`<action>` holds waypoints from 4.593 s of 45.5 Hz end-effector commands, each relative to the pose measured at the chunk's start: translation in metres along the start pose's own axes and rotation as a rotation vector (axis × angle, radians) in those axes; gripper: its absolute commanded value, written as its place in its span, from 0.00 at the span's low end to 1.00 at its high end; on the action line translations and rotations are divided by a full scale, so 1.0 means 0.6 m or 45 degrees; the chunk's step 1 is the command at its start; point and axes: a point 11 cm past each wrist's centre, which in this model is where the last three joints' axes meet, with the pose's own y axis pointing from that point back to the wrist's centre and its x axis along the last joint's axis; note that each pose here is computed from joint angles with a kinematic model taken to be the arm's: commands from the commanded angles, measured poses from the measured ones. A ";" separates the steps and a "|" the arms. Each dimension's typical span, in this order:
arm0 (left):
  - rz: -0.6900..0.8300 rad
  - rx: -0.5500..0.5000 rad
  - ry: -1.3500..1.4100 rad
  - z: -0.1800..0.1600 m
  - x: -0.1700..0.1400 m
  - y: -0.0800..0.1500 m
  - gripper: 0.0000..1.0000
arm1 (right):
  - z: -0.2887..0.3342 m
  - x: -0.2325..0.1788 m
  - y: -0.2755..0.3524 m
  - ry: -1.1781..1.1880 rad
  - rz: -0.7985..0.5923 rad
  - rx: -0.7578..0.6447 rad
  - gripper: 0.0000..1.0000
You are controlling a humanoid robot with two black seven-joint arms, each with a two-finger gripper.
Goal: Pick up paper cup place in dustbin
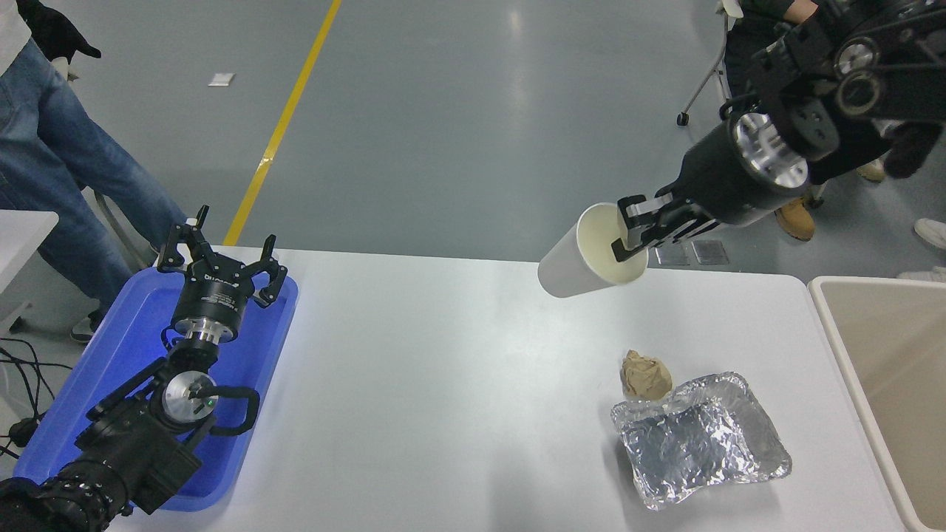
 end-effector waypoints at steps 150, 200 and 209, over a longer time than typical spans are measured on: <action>-0.002 -0.003 0.000 0.001 -0.001 -0.001 1.00 | 0.705 -0.496 -0.208 -1.173 1.055 -1.244 1.00; -0.002 -0.001 0.000 0.000 -0.001 -0.001 1.00 | 0.441 0.082 -0.061 -0.399 1.044 -0.761 1.00; -0.002 -0.001 0.000 0.000 -0.001 -0.001 1.00 | 0.321 0.137 -0.070 -0.234 0.874 -0.666 1.00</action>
